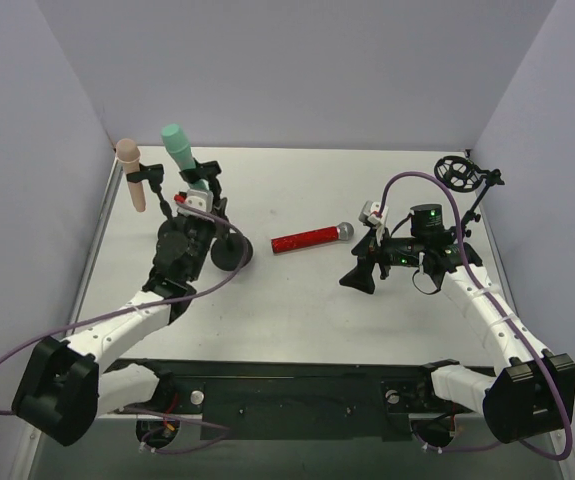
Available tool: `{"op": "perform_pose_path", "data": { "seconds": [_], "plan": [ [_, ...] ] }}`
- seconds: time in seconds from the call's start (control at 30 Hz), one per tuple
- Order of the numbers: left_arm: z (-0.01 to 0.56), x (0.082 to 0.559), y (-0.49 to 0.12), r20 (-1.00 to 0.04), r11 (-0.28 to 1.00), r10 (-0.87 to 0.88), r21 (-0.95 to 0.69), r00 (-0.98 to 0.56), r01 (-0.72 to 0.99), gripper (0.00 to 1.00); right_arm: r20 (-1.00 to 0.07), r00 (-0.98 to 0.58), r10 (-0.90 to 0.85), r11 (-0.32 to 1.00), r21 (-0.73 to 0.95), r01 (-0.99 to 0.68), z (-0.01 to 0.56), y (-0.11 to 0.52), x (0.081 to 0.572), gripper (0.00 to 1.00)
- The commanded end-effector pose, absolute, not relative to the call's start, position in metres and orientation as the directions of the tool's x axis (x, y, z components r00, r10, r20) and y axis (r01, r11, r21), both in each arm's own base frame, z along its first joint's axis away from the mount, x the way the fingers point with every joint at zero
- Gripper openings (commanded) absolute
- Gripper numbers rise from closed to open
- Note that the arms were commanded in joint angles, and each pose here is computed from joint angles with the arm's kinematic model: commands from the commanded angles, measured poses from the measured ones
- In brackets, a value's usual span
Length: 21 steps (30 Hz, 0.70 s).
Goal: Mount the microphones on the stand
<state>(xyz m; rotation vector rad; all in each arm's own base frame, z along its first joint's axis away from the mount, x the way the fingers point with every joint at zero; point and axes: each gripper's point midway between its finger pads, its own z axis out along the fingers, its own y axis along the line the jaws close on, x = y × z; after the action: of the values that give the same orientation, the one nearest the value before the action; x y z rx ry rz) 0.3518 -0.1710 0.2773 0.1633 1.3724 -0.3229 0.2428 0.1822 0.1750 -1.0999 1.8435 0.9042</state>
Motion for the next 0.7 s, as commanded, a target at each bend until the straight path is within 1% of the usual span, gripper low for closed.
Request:
{"op": "perform_pose_path", "data": {
  "seconds": [0.0,0.07,0.1,0.13,0.2,0.33,0.5,0.53,0.67],
  "plan": [
    [0.325,0.385,-0.152,-0.946,0.941,-0.179,-0.084,0.271,0.327,0.00,-0.914,-0.237,-0.329,0.325,0.126,-0.937,0.196,0.186,0.242,0.96],
    [0.316,0.408,-0.149,-0.953,0.949,-0.147,-0.061,0.263,0.309,0.00,-0.914,-0.237,-0.330,0.324,0.126,-0.938,0.196,0.186,0.242,0.96],
    [0.325,0.413,-0.151,-0.946,0.946,-0.151,-0.054,0.287,0.319,0.00,-0.914,-0.237,-0.330,0.325,0.126,-0.937,0.196,0.186,0.242,0.96],
    [0.317,0.424,-0.149,-0.952,0.950,-0.133,-0.043,0.274,0.310,0.00,-0.913,-0.240,-0.330,0.324,0.129,-0.937,0.195,0.186,0.242,0.96],
    [0.323,0.438,-0.153,-0.949,0.947,-0.123,-0.025,0.289,0.320,0.00,-0.913,-0.239,-0.330,0.322,0.129,-0.938,0.196,0.186,0.242,0.96],
    [0.312,0.461,-0.158,-0.957,0.948,-0.075,0.019,0.281,0.317,0.00,-0.912,-0.241,-0.332,0.321,0.131,-0.938,0.195,0.186,0.241,0.96],
    [0.301,0.487,-0.145,-0.962,0.960,-0.037,0.041,0.270,0.278,0.00,-0.911,-0.235,-0.338,0.313,0.127,-0.941,0.194,0.186,0.240,0.96],
    [0.299,0.490,-0.149,-0.963,0.951,-0.036,0.049,0.267,0.304,0.00,-0.910,-0.238,-0.339,0.311,0.130,-0.941,0.194,0.186,0.240,0.96],
    [0.283,0.505,-0.143,-0.971,0.949,-0.021,0.055,0.238,0.310,0.00,-0.907,-0.242,-0.344,0.308,0.134,-0.942,0.192,0.185,0.239,0.96]
  ]
}}
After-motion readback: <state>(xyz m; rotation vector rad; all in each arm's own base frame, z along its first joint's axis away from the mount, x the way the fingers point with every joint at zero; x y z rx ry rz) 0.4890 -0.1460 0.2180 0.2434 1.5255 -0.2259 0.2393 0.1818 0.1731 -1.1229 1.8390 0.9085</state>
